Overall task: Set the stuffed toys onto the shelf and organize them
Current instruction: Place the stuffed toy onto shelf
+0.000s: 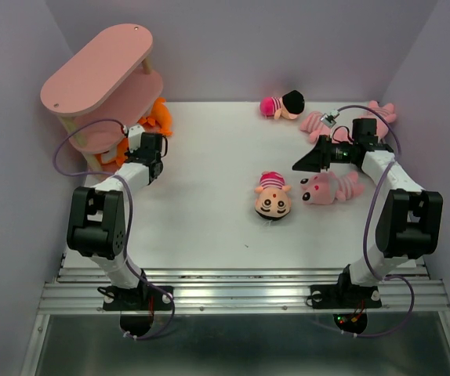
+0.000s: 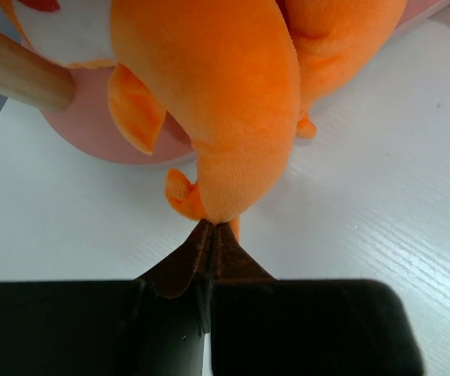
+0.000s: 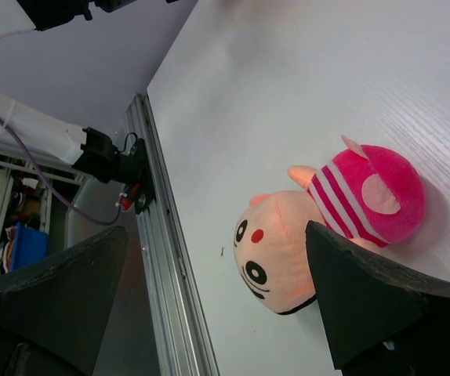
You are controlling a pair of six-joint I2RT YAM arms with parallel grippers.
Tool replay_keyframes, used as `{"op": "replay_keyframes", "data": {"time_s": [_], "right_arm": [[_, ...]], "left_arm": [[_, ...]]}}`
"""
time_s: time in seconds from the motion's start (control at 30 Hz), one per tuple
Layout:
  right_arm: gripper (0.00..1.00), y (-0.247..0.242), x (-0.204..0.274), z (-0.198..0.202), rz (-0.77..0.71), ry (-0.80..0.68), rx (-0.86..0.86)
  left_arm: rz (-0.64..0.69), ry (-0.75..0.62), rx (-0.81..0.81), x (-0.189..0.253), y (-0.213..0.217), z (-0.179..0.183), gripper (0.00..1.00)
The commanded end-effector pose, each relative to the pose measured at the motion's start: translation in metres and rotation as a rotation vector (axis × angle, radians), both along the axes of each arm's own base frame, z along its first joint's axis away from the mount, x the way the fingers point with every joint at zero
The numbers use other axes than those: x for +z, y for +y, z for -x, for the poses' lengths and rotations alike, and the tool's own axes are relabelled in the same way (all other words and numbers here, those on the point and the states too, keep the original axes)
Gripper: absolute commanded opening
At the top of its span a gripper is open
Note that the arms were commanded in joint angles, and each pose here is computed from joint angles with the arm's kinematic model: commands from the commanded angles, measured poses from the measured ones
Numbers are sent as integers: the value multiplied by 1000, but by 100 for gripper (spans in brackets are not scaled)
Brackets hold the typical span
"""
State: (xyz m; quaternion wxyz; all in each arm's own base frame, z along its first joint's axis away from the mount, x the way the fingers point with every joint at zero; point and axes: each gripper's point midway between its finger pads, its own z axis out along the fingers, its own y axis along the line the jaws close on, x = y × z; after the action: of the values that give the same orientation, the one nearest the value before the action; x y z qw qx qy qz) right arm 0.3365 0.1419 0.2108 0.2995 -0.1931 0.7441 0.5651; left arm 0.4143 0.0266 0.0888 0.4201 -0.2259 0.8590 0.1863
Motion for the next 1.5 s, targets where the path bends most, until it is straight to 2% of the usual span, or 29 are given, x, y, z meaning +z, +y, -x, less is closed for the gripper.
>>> {"op": "replay_keyframes", "data": {"time_s": [0.0, 0.23, 0.67, 0.93, 1.27, 1.47], "right_arm": [[100, -1, 17, 3, -18, -70, 19], [100, 0, 17, 3, -19, -71, 21], [100, -1, 17, 3, -18, -70, 20], [100, -3, 19, 3, -21, -74, 14], [100, -3, 20, 3, -24, -76, 17], [100, -3, 19, 3, -23, -73, 16]], "left_arm": [[54, -107, -30, 22, -2, -4, 7], [156, -107, -199, 17, -32, -15, 4], [237, -172, -302, 36, -56, -21, 2], [205, -169, -264, 35, -41, -9, 1], [271, -208, -135, 29, -2, 17, 0], [268, -215, -91, 29, 16, 16, 0]]}}
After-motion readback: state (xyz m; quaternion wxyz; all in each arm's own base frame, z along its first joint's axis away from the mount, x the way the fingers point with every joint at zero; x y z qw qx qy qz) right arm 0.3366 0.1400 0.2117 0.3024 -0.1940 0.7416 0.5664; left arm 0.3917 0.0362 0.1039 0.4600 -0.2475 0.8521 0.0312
